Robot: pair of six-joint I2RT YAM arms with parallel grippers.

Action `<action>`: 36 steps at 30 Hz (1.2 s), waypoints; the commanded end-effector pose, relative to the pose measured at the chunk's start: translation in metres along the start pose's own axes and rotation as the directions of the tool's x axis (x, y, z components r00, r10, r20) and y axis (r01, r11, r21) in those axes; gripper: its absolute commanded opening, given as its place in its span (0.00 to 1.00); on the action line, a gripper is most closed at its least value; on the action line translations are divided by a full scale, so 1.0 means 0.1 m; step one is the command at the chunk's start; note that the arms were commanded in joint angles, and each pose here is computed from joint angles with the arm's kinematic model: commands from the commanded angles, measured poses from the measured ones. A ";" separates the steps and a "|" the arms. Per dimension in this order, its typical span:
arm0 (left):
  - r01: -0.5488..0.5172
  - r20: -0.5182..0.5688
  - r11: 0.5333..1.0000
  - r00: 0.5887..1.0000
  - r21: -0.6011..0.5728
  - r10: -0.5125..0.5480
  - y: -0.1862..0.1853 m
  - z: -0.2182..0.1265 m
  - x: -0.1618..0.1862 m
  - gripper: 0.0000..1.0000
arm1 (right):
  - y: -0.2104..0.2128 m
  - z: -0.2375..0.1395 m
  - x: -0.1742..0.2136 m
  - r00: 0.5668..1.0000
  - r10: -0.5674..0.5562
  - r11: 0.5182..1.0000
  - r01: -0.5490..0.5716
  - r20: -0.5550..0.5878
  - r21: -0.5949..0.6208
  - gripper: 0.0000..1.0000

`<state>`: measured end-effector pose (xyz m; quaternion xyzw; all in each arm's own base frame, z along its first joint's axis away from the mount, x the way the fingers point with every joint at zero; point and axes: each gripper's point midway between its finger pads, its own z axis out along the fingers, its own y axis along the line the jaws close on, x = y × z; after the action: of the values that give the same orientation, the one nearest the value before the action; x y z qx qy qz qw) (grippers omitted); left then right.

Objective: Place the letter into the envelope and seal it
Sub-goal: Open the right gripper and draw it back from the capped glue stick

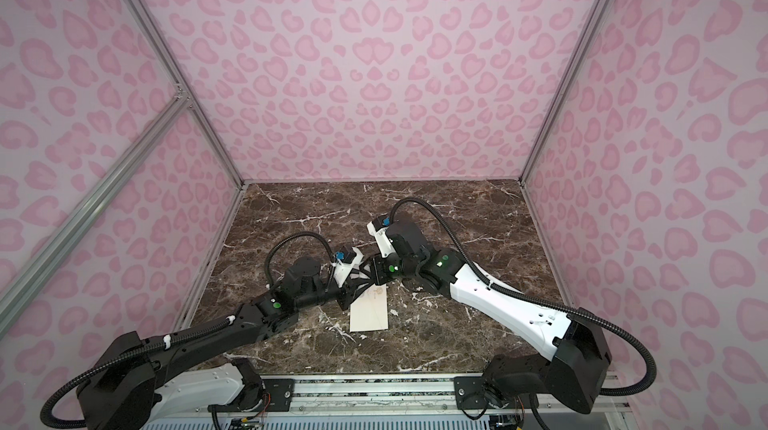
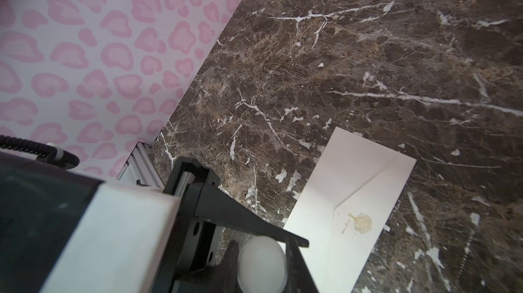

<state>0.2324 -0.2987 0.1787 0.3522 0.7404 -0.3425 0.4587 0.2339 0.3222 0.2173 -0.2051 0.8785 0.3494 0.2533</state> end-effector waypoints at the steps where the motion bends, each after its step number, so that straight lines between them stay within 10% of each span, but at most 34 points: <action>1: -0.120 0.358 0.993 0.927 -0.003 0.113 -0.12 -0.19 -0.90 0.04 | -0.03 -0.02 0.51 0.975 0.054 0.999 -0.053 -0.216 0.008 0.21; 36: -0.131 0.277 0.990 0.954 0.043 0.114 -0.16 -0.01 -0.48 0.04 | 0.06 -0.47 -0.26 0.999 0.046 0.998 -0.045 0.005 -0.040 0.48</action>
<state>0.2338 -0.3138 0.2102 0.3582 0.6590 -0.3781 0.5426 0.2336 0.2897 0.2577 -0.1882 0.8836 0.3579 0.2361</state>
